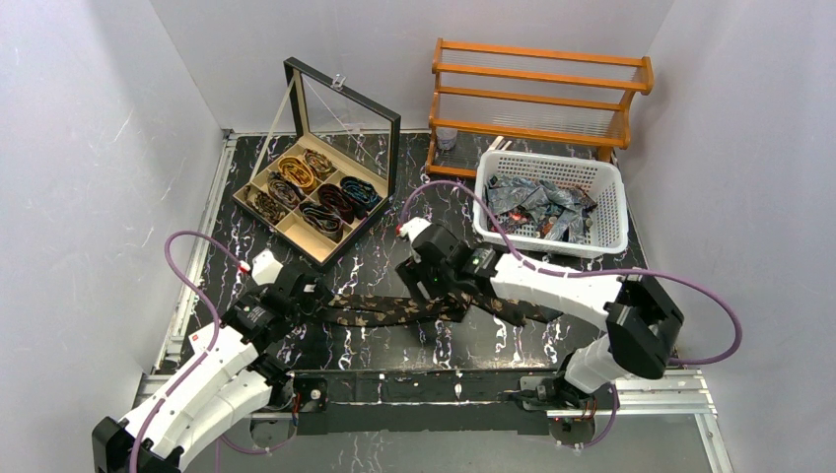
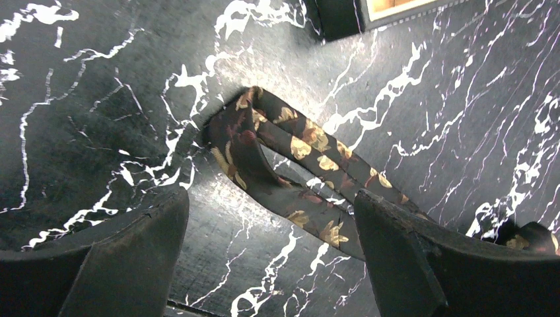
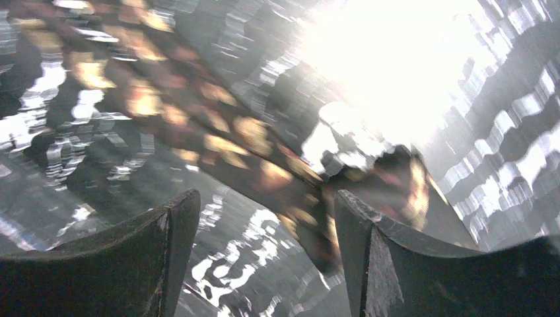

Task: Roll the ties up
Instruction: Flatten out the tie at the center of the board.

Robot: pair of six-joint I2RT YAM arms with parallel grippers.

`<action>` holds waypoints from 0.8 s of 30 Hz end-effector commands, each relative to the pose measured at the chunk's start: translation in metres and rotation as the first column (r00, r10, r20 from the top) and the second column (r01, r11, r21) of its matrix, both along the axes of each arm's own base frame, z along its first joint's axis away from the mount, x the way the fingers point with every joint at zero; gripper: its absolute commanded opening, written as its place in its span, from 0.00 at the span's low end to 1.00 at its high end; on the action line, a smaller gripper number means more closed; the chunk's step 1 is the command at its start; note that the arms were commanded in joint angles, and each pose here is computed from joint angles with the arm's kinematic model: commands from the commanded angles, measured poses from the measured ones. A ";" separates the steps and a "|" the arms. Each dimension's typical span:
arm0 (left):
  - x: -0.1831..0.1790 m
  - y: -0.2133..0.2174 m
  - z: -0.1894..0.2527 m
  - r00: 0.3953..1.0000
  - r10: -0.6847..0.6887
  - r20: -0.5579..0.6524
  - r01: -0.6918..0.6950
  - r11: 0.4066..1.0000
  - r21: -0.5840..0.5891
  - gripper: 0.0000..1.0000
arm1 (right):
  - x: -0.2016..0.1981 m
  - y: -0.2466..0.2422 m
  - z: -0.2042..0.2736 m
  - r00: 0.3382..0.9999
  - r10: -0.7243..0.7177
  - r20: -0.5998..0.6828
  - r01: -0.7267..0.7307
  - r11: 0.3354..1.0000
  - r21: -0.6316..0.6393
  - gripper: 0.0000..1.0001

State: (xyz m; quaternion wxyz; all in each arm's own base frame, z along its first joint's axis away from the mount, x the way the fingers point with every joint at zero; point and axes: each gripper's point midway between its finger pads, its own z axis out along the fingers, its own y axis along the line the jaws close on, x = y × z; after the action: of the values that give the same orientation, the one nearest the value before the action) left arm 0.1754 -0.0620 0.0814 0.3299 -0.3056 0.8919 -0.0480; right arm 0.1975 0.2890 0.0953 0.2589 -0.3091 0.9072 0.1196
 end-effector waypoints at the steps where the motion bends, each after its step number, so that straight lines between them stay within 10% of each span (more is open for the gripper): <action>1: 0.001 0.026 0.016 0.991 0.118 0.066 -0.123 0.990 0.067 0.92 | -0.020 0.082 0.037 0.904 0.359 0.233 -0.416 0.863 0.286 0.81; 9: -0.003 0.035 0.032 0.986 0.144 0.087 -0.150 0.986 0.077 0.92 | -0.045 0.141 -0.007 0.706 0.592 0.389 -0.687 0.705 0.176 0.83; 24: -0.002 0.027 0.030 0.990 0.107 0.086 -0.112 0.993 0.049 0.92 | -0.035 0.124 -0.079 0.731 0.637 0.245 -0.672 0.736 0.089 0.86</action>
State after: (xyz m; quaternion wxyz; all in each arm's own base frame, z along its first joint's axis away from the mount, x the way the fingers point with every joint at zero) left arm 0.1717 -0.0371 0.1064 0.3697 -0.3433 0.8631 -0.0235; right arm 0.1500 0.4147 0.0263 0.3146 -0.5997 0.6866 0.2645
